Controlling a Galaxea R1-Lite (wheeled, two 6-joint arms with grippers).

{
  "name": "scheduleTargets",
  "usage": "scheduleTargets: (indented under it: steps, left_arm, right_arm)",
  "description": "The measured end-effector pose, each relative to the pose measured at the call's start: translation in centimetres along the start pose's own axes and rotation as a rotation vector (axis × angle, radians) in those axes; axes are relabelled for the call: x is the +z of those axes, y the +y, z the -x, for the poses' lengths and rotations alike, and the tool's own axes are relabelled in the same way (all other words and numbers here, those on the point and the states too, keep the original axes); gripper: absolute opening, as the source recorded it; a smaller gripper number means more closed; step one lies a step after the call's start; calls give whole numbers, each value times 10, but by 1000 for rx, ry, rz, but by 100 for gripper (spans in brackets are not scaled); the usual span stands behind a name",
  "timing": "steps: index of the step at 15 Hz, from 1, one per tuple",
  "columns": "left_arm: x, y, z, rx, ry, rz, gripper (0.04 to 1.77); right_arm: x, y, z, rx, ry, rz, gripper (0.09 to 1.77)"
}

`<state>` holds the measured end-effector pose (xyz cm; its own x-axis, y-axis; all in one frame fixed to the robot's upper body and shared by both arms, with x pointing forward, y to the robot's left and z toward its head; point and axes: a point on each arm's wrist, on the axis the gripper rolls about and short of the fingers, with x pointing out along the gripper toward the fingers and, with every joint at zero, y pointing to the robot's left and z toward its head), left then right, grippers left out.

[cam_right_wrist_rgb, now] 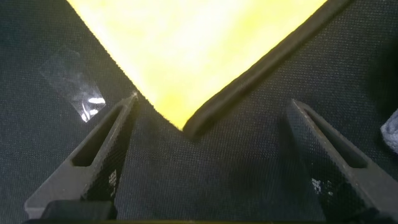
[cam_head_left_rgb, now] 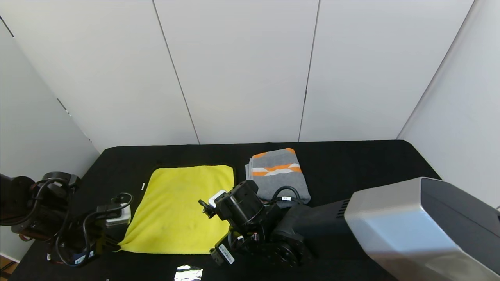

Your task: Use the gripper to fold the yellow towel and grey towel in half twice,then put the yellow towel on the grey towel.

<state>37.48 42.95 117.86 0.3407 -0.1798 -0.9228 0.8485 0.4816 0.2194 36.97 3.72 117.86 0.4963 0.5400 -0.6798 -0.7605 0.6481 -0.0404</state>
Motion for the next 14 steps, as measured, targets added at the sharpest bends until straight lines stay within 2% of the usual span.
scheduleTargets:
  steps: [5,8,14]
  left_arm:
    - [0,0,1,2,-3,6,10]
    - [0,0,1,1,-3,13,10]
    - [-1,0,0,-4,-7,19,10]
  right_arm:
    - [0,3,0,3,0,4,171]
    - [-2,7,-2,-26,4,13,171]
    - [-6,16,-6,-18,15,31,171]
